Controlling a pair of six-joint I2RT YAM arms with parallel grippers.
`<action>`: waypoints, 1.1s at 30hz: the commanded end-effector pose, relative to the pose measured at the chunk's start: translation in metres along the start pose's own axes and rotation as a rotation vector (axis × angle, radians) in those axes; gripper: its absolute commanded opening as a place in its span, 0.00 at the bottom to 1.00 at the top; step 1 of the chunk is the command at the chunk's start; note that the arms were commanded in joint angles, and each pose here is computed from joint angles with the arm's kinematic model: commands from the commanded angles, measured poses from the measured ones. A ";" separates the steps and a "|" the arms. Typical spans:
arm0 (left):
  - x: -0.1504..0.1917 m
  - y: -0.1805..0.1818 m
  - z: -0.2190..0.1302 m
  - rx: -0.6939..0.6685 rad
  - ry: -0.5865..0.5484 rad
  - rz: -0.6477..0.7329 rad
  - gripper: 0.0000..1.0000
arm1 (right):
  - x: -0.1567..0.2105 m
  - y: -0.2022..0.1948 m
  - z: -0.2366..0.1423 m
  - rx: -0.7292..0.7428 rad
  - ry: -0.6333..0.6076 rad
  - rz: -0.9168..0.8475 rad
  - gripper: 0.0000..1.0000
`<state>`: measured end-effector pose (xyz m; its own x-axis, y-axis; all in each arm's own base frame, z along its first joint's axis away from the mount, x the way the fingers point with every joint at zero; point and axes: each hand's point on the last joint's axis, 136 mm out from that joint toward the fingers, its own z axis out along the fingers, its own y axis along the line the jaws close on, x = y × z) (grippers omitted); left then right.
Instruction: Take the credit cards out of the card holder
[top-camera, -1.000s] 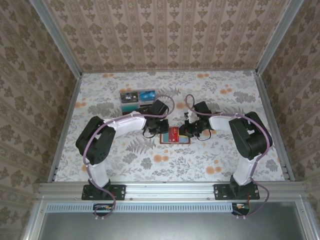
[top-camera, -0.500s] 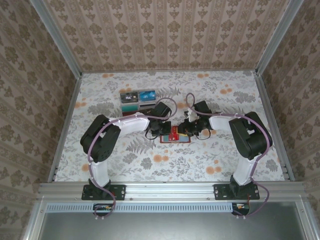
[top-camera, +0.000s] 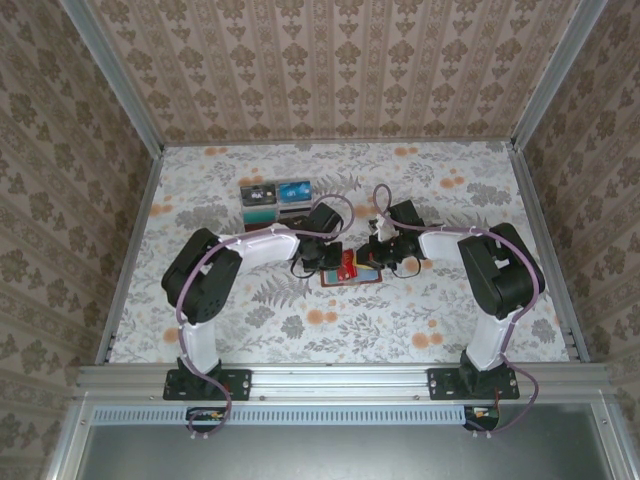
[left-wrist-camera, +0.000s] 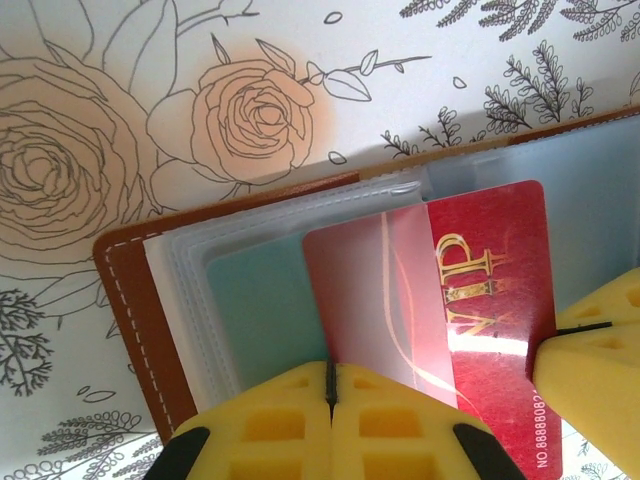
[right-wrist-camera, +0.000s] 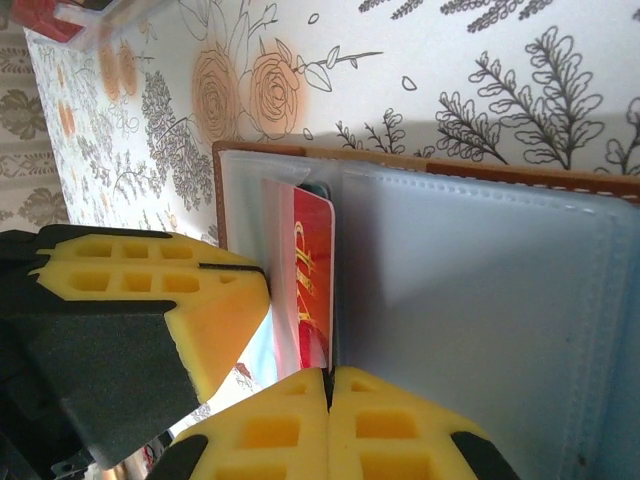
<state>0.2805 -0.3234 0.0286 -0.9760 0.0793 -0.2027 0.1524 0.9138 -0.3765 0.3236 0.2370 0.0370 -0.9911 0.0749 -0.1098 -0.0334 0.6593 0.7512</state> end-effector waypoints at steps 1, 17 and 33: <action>0.018 0.018 0.011 -0.050 0.089 -0.012 0.04 | 0.000 0.007 -0.014 0.012 -0.033 -0.046 0.01; -0.040 -0.002 -0.067 0.119 -0.116 -0.109 0.41 | -0.016 0.060 -0.084 -0.206 -0.306 -0.115 0.00; -0.083 -0.019 -0.190 0.546 -0.415 -0.196 0.91 | -0.061 0.155 -0.129 -0.579 -0.377 -0.056 0.00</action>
<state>0.3332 -0.2573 0.1964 -0.8675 -0.3382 -0.3649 0.0637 0.6519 -0.7556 0.3590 0.2302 0.2103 -0.8718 0.3844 -0.3037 -0.2041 0.2785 0.9385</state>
